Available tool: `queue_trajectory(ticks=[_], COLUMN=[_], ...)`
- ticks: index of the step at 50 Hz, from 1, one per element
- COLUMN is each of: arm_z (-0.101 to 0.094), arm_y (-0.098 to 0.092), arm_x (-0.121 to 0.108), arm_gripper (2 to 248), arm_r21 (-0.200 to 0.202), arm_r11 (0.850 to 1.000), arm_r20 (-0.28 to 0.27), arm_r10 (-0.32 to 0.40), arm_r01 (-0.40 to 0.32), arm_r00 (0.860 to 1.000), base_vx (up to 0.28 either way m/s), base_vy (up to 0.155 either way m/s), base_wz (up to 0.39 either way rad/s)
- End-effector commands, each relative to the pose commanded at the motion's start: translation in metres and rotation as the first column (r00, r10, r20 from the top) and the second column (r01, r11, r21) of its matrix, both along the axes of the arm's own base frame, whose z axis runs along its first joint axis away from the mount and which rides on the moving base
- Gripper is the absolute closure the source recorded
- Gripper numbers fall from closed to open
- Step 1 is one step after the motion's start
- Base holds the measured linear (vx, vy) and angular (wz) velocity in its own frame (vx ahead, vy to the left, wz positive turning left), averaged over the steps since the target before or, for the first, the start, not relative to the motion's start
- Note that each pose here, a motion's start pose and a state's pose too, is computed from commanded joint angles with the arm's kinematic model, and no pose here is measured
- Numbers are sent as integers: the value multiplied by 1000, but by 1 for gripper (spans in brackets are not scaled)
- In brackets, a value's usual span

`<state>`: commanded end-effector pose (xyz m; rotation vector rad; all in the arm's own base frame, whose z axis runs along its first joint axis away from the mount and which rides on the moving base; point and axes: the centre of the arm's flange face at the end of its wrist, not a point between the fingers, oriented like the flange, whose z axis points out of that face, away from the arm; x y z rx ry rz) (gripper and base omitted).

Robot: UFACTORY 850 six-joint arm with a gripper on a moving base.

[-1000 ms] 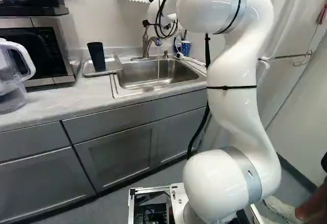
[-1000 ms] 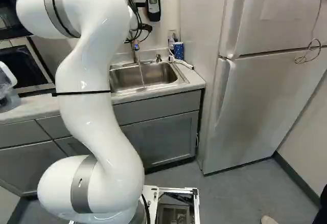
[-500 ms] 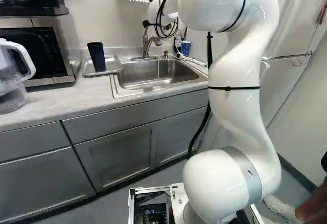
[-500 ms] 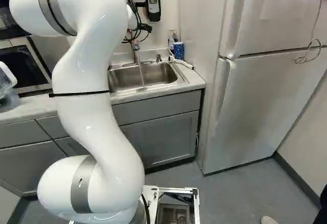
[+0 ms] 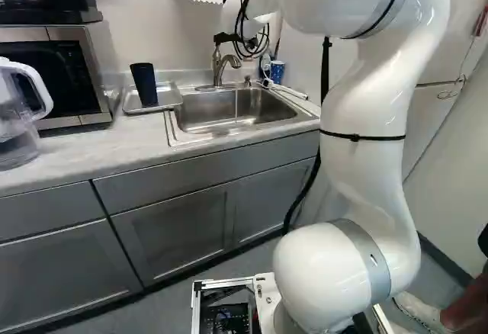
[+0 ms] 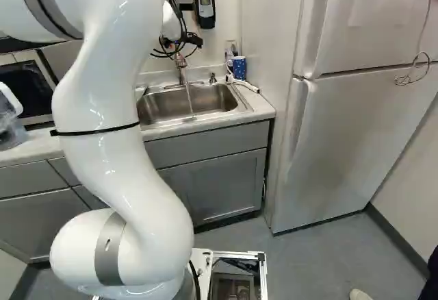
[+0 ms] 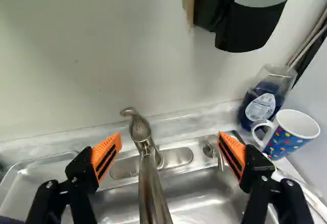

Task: Rinse the cup and place it in the tray

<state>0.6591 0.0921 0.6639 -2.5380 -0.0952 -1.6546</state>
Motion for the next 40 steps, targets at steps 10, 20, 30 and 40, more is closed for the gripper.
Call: queue_trajectory(ticks=[10,20,30,40], arm_z=[-1,-4,-9,-15], arm_y=[-1,-3,-5,-7], arm_x=[-21,-43,-67,-92], arm_gripper=[3,3,3,3], arm_r21=[-9,-20,-38,-60], arm_r11=[1000,1000,999,998], arm_r20=[-45,-103,-185,-279], arm_r10=[-2,-6,-15,-28], arm_r01=[1,4,8,11], arm_r00=[999,995,983,960], base_vx=[0,0,0,0], base_vy=[0,0,0,0], base_wz=[0,0,0,0])
